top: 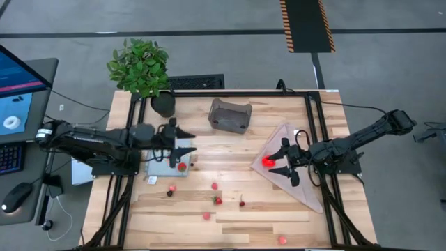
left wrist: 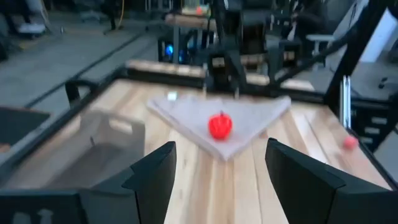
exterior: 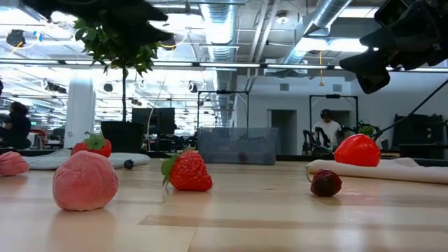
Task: Pick and placing Produce into tupperware
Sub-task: Put the strawberry into the black bin
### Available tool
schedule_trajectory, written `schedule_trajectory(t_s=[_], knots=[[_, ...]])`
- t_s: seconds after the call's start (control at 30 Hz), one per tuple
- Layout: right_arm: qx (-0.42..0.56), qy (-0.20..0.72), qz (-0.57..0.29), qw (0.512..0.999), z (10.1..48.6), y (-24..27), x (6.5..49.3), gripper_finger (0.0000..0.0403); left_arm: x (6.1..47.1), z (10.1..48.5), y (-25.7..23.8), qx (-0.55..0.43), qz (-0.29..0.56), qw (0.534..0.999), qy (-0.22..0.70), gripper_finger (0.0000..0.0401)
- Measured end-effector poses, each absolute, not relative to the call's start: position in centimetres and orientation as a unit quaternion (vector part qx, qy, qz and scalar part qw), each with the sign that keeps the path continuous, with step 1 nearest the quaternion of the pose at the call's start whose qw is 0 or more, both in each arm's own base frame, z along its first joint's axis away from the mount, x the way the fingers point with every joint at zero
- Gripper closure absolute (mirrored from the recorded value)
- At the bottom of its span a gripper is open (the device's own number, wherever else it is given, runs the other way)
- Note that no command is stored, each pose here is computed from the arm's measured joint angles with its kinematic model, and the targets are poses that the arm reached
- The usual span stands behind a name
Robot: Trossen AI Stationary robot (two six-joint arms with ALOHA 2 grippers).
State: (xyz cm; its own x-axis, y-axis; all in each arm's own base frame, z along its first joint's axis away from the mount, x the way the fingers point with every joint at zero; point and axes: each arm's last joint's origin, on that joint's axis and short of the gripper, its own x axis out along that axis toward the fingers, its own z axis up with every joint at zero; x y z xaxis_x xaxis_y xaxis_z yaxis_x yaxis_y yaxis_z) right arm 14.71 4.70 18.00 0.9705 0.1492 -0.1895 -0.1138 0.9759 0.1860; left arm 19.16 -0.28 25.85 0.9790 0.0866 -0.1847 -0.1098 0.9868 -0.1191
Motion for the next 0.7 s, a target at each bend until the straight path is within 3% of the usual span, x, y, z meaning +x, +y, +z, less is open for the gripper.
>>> schedule_trajectory(t_s=[0.2,0.5,0.7], knots=[[0.078,0.088,0.069,0.991,18.2,4.7,14.7,0.0143,17.4,23.3,-2.8,-0.074,0.053,0.993,0.072,0.0166],[0.078,0.088,0.069,0.991,18.2,4.7,14.7,0.0143,15.6,20.9,-6.9,0.023,0.142,0.985,0.099,0.0166],[0.078,0.089,0.069,0.991,18.2,4.7,14.7,0.0143,14.9,18.8,-8.9,0.035,0.151,0.980,0.124,0.0166]])
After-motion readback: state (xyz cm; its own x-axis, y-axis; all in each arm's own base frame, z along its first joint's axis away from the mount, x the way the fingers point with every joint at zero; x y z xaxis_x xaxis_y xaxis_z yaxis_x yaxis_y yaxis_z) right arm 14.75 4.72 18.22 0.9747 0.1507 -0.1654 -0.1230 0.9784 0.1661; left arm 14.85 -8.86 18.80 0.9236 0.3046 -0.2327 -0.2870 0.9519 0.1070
